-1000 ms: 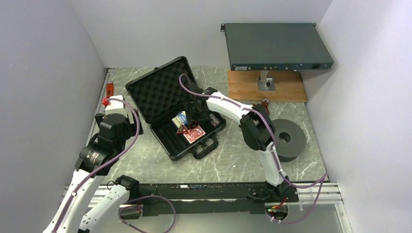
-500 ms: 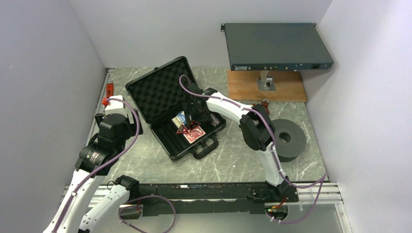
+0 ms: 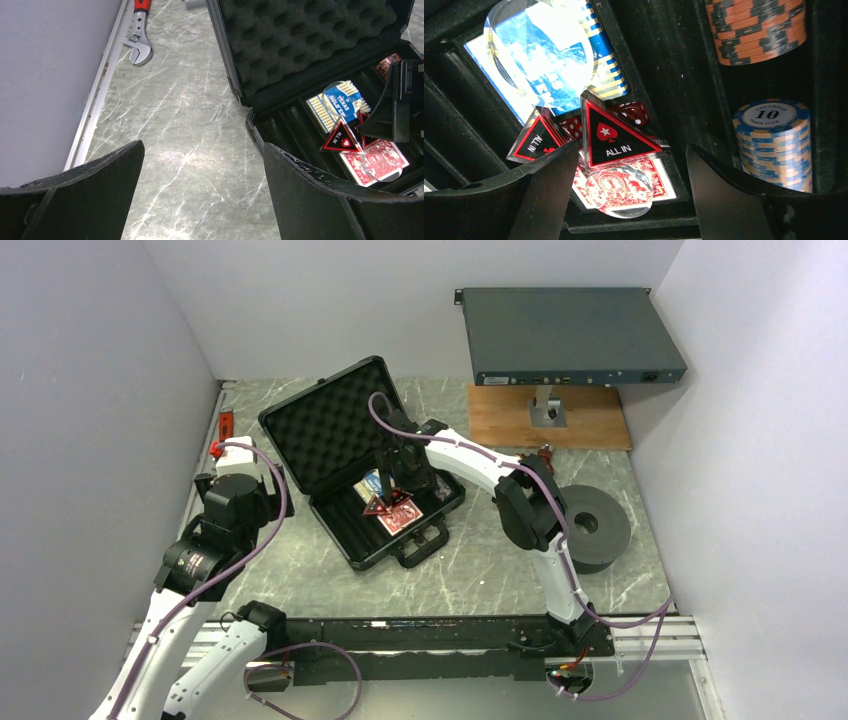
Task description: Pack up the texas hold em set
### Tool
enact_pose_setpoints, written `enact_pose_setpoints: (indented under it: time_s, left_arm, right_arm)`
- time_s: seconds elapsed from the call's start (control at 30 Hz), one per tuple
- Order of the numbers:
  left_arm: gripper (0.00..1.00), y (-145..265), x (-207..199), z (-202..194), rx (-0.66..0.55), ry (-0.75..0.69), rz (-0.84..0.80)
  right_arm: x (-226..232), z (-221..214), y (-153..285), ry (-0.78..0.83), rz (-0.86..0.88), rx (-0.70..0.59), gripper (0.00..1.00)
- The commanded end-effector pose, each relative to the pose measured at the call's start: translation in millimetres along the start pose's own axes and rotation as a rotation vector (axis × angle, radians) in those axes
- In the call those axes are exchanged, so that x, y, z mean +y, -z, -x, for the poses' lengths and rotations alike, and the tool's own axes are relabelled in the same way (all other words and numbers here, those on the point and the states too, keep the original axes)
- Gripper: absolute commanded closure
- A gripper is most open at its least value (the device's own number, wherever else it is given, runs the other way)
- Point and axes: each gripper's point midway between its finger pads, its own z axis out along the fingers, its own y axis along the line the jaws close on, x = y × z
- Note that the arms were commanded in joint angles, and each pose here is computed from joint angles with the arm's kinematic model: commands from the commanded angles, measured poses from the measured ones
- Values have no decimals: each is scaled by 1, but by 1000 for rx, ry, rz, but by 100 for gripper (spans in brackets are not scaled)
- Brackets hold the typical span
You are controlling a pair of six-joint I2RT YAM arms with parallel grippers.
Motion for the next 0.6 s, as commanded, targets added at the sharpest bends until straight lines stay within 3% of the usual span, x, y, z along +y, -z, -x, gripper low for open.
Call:
enact_pose_setpoints:
  time_s: [0.0,0.13,0.23,0.47,0.57]
  left_arm:
    - [5,1,0,10,-34,28,0]
    - [5,1,0,10,-32,27,1]
    - [5,1,0,10,-33,27,2]
    - [5,0,-1,10,-28,26,1]
    - [5,-1,-1,10,-27,23,-3]
  right_arm:
    - [4,36,49,13,16,-136,18]
    - [-8,44,56,12,-9,-169,20]
    - [-18,46,57,13,-26,-182,27]
    - [-31,42,48,77,-48,-181,65]
    - [-33,36,42,107,-45,-164,75]
